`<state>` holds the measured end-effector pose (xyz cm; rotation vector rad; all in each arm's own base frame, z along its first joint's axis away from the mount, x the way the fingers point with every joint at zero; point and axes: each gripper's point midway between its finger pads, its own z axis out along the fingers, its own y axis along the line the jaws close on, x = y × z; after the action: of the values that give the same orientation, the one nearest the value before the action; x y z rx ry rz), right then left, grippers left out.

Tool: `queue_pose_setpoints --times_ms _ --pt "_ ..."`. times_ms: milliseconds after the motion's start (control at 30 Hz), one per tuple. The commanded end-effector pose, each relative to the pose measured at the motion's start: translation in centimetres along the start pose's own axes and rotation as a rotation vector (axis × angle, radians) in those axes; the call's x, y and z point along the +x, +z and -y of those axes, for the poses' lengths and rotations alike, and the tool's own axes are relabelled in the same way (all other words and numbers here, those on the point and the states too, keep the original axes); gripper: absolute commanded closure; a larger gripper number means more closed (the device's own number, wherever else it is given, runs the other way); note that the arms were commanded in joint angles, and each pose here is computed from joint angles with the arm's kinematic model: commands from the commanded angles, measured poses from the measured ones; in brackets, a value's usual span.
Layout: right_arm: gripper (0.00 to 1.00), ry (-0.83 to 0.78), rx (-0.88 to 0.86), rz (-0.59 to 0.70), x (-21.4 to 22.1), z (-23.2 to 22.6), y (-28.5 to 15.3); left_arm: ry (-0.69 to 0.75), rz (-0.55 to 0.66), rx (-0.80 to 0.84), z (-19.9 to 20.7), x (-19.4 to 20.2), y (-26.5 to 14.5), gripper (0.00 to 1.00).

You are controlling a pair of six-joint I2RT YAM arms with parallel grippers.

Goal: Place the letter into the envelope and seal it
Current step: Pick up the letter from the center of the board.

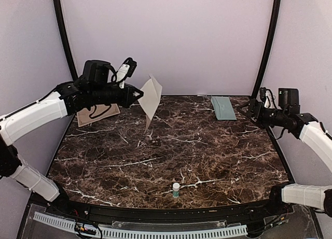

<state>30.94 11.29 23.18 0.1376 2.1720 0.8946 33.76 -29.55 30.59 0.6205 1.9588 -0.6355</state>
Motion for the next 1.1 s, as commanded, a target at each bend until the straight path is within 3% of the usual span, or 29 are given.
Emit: queue_pose_setpoints --times_ms 0,200,533,733,1067 --pt "0.11 0.045 -0.032 0.061 -1.2 -2.9 -2.2 0.042 -0.033 0.046 1.6 0.2 -0.5 1.0" --pt "0.05 0.104 -0.117 0.048 -1.6 -5.5 -1.4 0.046 -0.029 0.062 5.2 2.2 0.2 1.0" --pt "0.08 0.118 -0.224 -0.093 0.8 -12.3 4.6 0.005 -0.023 -0.044 8.2 6.0 3.3 1.0" --pt "0.14 0.089 -0.24 -0.172 2.9 -14.9 7.2 -0.011 -0.062 -0.008 10.5 7.7 5.8 1.0" --pt "0.16 -0.021 -0.005 -0.245 6.7 -13.8 9.7 -0.049 -0.075 0.109 13.6 7.9 8.1 1.0"
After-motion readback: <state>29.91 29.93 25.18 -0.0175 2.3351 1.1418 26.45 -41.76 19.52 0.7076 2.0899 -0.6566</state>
